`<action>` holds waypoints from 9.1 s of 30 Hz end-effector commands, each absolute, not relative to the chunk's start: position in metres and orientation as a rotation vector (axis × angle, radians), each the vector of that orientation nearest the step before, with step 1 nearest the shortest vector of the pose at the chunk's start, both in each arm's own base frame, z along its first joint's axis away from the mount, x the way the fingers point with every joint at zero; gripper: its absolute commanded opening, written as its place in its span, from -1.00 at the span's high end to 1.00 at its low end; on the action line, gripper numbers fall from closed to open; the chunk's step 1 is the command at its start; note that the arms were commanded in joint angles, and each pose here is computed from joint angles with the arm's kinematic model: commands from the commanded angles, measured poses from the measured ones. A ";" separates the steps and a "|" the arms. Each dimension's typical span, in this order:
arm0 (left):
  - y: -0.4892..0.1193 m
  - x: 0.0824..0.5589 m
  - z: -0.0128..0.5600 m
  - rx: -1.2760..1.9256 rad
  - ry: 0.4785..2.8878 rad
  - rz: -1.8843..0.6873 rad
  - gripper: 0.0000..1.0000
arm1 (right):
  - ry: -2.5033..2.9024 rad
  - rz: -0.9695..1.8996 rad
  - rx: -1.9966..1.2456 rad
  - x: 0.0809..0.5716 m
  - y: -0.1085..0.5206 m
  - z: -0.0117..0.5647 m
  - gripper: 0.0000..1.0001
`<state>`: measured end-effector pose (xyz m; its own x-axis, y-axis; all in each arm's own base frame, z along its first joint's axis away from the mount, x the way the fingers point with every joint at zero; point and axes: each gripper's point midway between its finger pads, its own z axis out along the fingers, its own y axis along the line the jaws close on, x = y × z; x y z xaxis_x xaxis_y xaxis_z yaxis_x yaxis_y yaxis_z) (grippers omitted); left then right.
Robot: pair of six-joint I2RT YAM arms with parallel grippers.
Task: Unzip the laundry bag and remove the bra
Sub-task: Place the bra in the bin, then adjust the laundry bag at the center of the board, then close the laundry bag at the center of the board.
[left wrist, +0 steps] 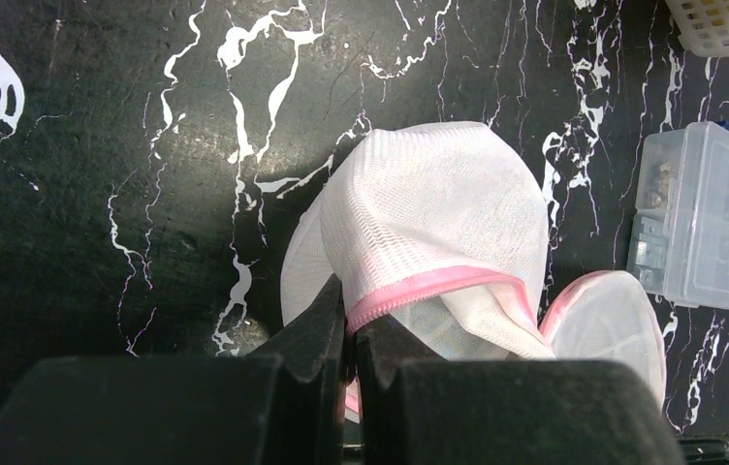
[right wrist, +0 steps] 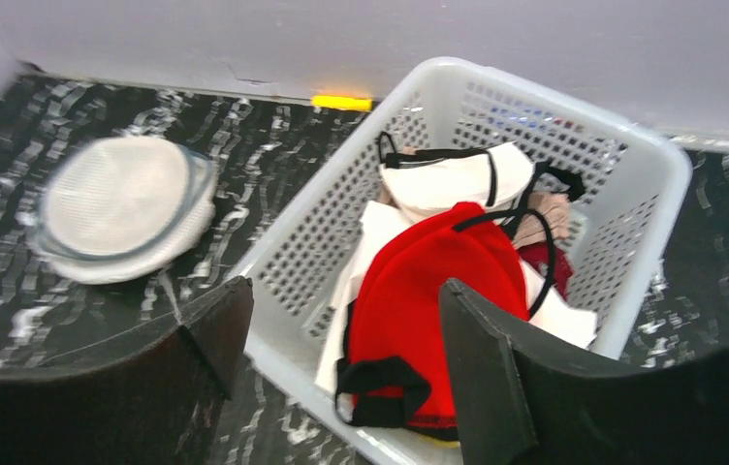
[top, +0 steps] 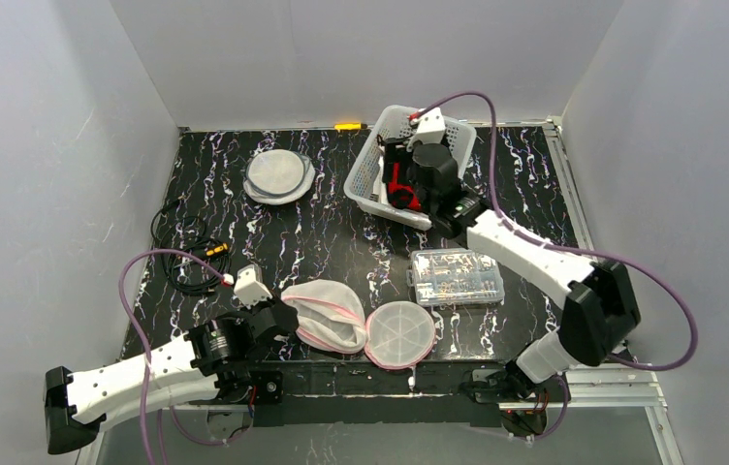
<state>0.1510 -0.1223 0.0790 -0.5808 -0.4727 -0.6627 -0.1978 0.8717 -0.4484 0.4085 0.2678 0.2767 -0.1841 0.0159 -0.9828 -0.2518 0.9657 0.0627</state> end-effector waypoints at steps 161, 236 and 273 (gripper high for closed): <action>-0.185 0.208 0.097 -0.221 2.357 -0.494 0.47 | 1.881 0.194 -0.368 0.258 0.225 0.257 0.97; -0.176 0.177 0.092 -0.260 2.522 -0.417 1.00 | 1.949 0.006 -0.566 0.249 0.319 0.216 0.97; -0.144 0.159 0.071 -0.336 2.481 -0.397 1.00 | 2.180 0.769 -0.630 0.186 0.450 0.152 0.00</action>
<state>0.1640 -0.1581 0.0786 -0.7956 -0.3264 -0.5104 -0.1203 0.9108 -0.3950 0.1925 0.4332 0.1367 -0.6011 -0.2576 -0.7565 -0.6243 0.7424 0.2432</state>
